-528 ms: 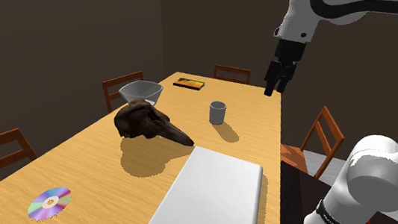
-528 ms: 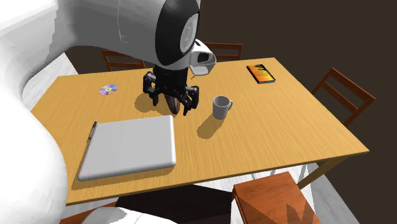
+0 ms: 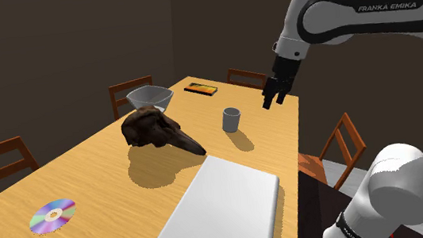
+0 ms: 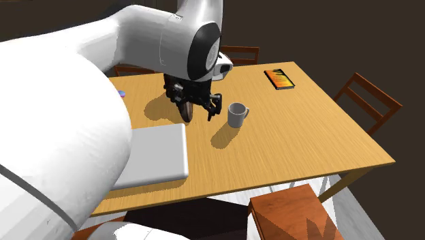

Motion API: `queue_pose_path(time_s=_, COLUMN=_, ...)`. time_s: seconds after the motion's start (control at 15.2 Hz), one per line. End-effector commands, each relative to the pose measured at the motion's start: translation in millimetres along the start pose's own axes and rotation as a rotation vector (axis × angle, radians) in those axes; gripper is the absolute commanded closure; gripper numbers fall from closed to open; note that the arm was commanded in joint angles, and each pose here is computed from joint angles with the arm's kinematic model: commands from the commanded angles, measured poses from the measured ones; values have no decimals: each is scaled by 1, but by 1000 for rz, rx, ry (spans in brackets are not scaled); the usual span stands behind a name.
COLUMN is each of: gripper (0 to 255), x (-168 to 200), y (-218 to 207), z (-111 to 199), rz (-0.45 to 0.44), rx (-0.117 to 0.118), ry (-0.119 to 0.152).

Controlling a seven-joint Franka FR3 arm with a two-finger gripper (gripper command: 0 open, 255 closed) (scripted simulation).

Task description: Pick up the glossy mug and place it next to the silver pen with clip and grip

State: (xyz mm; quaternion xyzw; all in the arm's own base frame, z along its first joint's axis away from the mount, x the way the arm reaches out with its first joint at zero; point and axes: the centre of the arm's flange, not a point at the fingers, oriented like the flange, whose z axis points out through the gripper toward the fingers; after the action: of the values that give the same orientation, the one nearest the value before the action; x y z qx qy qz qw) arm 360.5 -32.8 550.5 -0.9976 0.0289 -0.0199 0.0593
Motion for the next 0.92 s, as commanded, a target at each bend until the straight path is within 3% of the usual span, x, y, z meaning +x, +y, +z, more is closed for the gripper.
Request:
queue_pose_path(time_s=0.0, gripper=0, x=18, y=7, z=15, rz=-9, rx=-17, ry=12)
queue_pose_path(time_s=0.86, gripper=0, x=141, y=43, z=111, rz=-63, rx=-118, ry=75)
